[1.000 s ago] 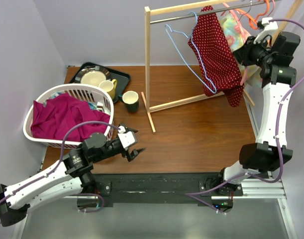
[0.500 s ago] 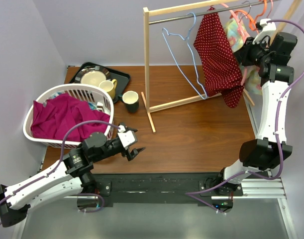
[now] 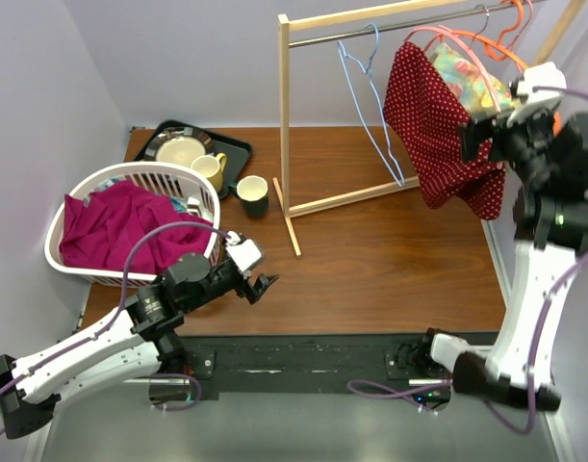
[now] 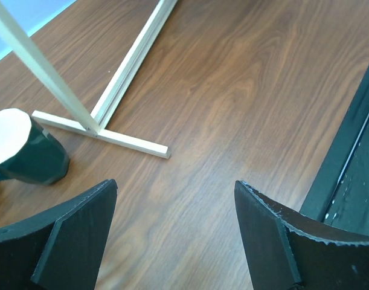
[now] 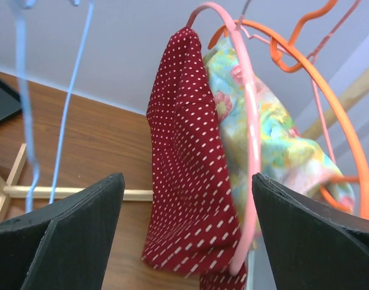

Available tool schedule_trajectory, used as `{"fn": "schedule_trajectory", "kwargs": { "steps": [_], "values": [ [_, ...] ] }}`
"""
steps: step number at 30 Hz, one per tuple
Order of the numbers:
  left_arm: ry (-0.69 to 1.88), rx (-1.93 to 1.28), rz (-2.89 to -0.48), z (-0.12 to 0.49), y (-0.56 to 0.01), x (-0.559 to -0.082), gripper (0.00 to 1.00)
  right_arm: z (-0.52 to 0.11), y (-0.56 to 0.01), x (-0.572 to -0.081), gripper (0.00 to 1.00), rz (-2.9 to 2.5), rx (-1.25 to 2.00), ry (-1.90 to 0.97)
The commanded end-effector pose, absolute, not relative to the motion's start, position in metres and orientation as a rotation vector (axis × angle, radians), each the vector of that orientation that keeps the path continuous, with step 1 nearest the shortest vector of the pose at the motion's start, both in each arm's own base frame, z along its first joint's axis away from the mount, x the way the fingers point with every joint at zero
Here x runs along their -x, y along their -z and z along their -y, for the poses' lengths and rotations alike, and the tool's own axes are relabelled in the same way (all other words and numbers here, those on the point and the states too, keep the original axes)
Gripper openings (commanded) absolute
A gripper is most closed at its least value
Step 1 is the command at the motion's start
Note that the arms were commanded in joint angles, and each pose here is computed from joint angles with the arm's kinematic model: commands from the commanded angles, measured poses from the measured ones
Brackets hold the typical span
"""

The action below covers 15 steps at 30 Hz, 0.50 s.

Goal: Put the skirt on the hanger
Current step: Hang the hanger with skirt onto the clothesline

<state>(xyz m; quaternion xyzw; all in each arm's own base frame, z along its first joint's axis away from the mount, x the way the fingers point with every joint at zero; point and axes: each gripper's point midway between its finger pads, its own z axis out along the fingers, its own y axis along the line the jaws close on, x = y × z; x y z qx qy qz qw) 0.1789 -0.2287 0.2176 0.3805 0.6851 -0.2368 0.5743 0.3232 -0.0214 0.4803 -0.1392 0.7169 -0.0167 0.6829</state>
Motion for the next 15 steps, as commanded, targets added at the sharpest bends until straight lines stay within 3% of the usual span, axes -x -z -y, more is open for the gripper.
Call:
{"fn": "schedule_trajectory", "kwargs": {
  "steps": [1, 8, 11, 12, 14, 15],
  "values": [
    [0.561, -0.752, -1.566, 0.227, -0.251, -0.192, 0.83, 0.021, -0.450, -0.298, 0.90, -1.684, 0.394, 0.098],
    [0.488, -0.697, -1.592, 0.211, -0.249, -0.198, 0.83, 0.001, -0.413, -0.272, 0.84, -1.775, 0.531, 0.015],
    [0.452, -0.596, -1.614, 0.199, -0.253, -0.205, 0.83, -0.016, -0.399, -0.262, 0.68, -1.801, 0.582, -0.092],
    [0.442, -0.576, -1.615, 0.196, -0.255, -0.206, 0.82, -0.019, -0.397, -0.260, 0.57, -1.804, 0.582, -0.116],
    [0.424, -0.537, -1.616, 0.191, -0.260, -0.209, 0.82, -0.021, -0.383, -0.261, 0.45, -1.827, 0.566, -0.153],
    [0.417, -0.527, -1.616, 0.189, -0.262, -0.210, 0.82, -0.021, -0.378, -0.262, 0.43, -1.837, 0.549, -0.163]
  ]
}}
